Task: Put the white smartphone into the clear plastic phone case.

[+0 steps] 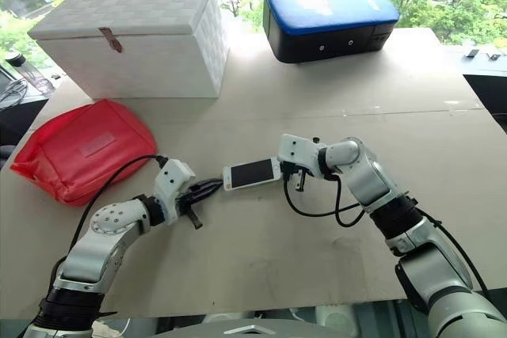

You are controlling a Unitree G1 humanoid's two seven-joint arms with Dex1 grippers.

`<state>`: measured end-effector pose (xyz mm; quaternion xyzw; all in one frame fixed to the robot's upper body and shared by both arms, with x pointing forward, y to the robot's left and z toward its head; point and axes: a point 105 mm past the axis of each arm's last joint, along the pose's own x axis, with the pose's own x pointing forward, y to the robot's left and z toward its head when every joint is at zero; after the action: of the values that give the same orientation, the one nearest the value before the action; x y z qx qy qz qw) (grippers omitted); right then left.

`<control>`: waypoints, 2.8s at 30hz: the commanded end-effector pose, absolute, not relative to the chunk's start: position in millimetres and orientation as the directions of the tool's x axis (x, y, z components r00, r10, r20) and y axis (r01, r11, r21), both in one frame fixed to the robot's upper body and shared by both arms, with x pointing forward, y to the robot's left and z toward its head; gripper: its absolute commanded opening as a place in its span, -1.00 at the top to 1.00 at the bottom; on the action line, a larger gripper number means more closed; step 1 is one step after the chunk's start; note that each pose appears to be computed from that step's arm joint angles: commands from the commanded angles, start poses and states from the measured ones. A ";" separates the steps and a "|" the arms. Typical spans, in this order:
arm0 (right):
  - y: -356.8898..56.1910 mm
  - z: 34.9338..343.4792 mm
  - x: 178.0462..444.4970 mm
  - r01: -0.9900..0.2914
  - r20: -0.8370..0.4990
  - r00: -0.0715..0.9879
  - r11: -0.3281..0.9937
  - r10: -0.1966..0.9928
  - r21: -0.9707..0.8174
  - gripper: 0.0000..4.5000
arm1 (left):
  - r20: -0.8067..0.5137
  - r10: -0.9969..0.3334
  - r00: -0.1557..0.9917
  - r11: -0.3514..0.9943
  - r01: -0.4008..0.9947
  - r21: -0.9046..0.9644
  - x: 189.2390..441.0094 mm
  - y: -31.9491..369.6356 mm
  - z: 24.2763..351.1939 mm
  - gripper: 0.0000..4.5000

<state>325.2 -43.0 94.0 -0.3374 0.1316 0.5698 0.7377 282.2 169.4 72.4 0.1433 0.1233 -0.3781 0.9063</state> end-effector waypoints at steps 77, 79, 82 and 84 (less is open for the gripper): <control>-133.5 -11.0 297.3 -0.835 -0.884 0.121 0.528 0.451 0.155 1.00 | -0.322 -0.819 0.474 0.513 0.857 -0.045 296.7 68.8 54.3 0.96; -133.0 -15.0 297.3 -0.835 -0.885 0.122 0.529 0.450 0.154 1.00 | -0.321 -0.819 0.475 0.514 0.857 -0.045 297.1 67.7 55.0 0.96; -118.6 -2.7 307.3 -0.865 -0.815 0.198 0.487 0.545 0.116 1.00 | -0.318 -0.819 0.477 0.515 0.856 -0.042 297.6 66.0 56.0 0.96; -100.3 24.6 317.1 -0.877 -0.676 0.267 0.464 0.687 0.125 1.00 | -0.316 -0.819 0.479 0.517 0.855 -0.042 297.9 65.7 56.3 0.96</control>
<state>337.8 -96.9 64.1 -0.1837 0.2914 0.4922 0.7994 300.7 69.8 57.5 0.0572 0.1467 -0.4826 0.8616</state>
